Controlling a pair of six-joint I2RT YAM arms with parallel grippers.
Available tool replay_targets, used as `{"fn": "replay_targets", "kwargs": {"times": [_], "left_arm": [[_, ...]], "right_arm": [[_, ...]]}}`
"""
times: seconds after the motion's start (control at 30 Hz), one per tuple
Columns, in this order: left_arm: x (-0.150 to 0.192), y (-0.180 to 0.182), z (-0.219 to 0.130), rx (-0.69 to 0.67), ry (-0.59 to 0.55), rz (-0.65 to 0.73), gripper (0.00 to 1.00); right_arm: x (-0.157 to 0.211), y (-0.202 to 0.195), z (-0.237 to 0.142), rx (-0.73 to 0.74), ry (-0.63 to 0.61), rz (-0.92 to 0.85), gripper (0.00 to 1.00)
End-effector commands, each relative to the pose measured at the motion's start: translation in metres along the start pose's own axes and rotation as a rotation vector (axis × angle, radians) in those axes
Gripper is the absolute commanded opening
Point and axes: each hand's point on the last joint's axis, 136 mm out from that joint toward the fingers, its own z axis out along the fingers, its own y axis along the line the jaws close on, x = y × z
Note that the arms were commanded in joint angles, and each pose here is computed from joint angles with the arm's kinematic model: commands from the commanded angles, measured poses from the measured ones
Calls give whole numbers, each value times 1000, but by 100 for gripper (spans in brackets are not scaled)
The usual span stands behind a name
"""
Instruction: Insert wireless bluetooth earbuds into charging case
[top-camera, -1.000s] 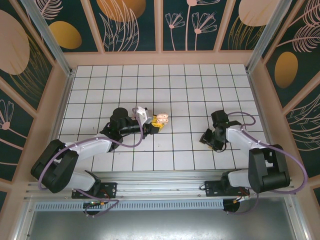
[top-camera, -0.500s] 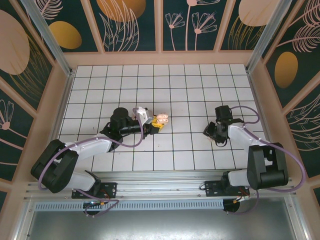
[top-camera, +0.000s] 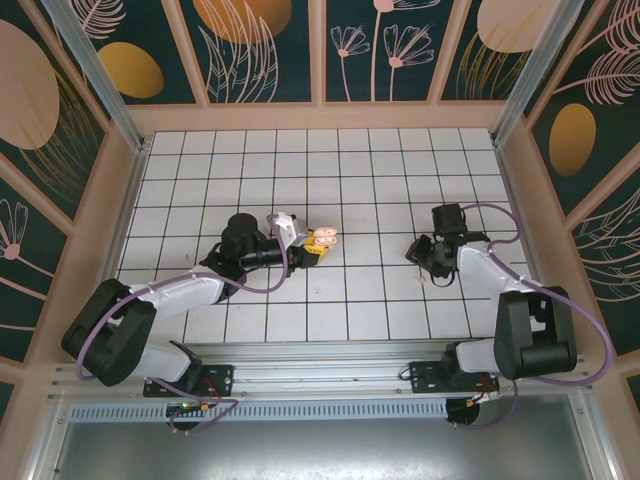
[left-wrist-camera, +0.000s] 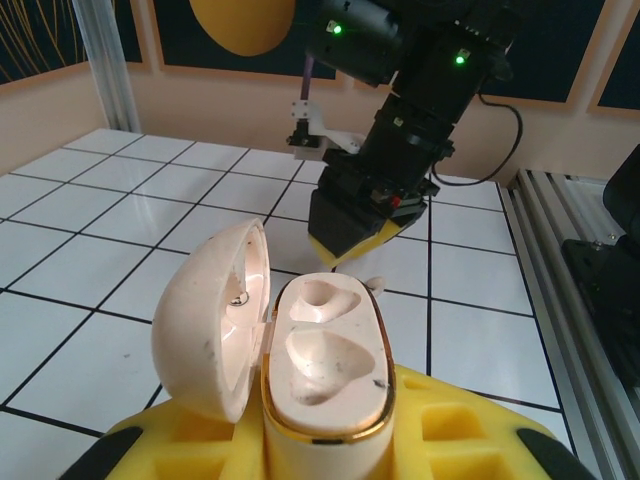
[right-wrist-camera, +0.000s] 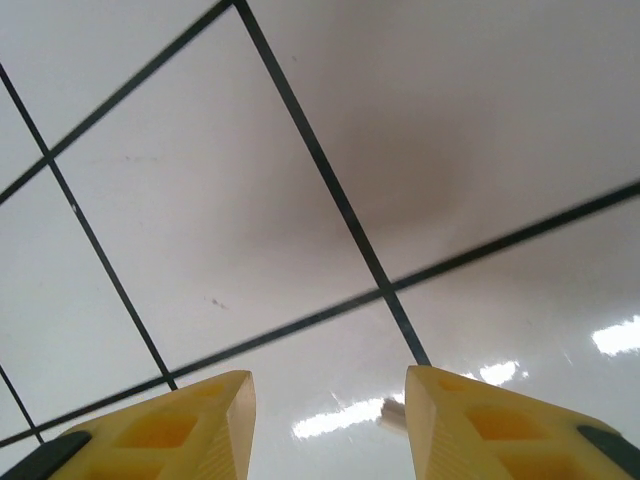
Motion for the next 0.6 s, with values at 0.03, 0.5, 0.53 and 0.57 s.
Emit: {"fn": "replay_targets", "kwargs": {"times": [0.03,0.5,0.53,0.57], "left_arm": [[-14,1,2,6,-23,37,24],[-19,1,2,4,-21,45,24],[-19,1,2,3,-21,46,24],[-18,1,1,2,-19,46,24]], "right_arm": [[40,-3,-13,-7,70,22,44],[58,-16,12,-6,147,33,43],[57,-18,12,8,143,32,43],[55,-21,12,20,139,32,43]]}}
